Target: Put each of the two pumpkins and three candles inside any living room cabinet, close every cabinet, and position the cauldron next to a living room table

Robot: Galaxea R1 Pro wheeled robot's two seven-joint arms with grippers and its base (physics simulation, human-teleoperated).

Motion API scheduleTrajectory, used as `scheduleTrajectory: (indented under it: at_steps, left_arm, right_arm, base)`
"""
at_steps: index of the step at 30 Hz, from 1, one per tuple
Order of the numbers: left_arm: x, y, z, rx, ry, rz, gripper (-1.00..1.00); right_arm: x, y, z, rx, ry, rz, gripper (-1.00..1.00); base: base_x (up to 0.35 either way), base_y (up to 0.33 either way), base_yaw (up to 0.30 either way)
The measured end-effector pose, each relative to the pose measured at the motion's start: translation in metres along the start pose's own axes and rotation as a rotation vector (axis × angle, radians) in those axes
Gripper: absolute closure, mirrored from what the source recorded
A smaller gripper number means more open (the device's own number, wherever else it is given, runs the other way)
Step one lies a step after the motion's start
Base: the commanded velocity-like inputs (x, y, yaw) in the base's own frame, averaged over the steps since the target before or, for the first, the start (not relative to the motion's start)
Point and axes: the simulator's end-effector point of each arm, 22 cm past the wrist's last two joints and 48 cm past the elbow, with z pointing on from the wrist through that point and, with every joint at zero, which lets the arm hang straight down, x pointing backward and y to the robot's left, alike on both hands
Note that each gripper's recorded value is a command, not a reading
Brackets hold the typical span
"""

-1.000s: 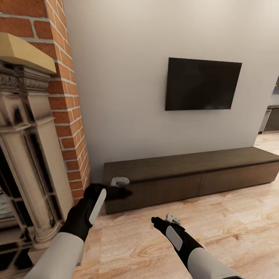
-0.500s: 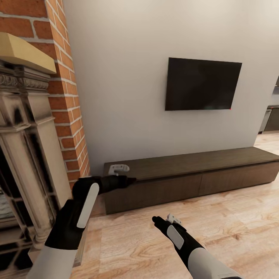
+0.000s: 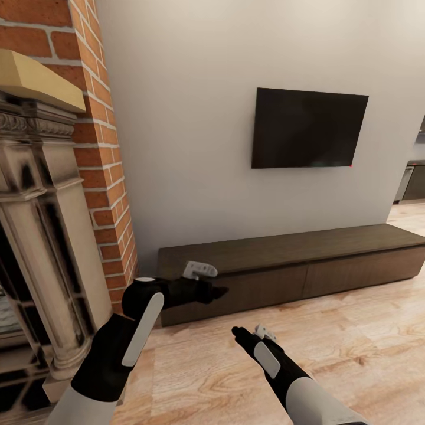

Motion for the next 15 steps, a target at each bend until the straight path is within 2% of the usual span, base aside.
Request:
scheduleTrajectory:
  at_steps: [4, 5, 6, 10, 15]
  left_arm:
    - [0.002, -0.003, 0.0, 0.015, 0.004, 0.004, -1.0]
    - [0.002, -0.003, 0.0, 0.016, 0.005, 0.005, -1.0]
    - [0.003, -0.002, -0.001, 0.016, 0.007, 0.006, -1.0]
    - [0.004, -0.001, -0.001, 0.016, 0.008, 0.006, -1.0]
    - [0.004, 0.0, -0.001, 0.016, 0.009, 0.007, -1.0]
  right_arm:
    - [-0.002, 0.004, 0.0, -0.019, -0.003, 0.014, -1.0]
    - [-0.002, 0.007, 0.0, -0.037, -0.003, 0.018, -1.0]
    - [-0.002, 0.018, -0.001, -0.087, -0.002, 0.025, -1.0]
    - [0.003, 0.04, -0.005, -0.207, 0.006, 0.034, -1.0]
    - [0.005, 0.05, -0.007, -0.257, 0.009, 0.039, -1.0]
  base:
    - [0.069, 0.0, 0.0]
    - [0.113, 0.0, 0.0]
    - [0.113, 0.0, 0.0]
    - [0.069, 0.0, 0.0]
    - [0.027, 0.0, 0.0]
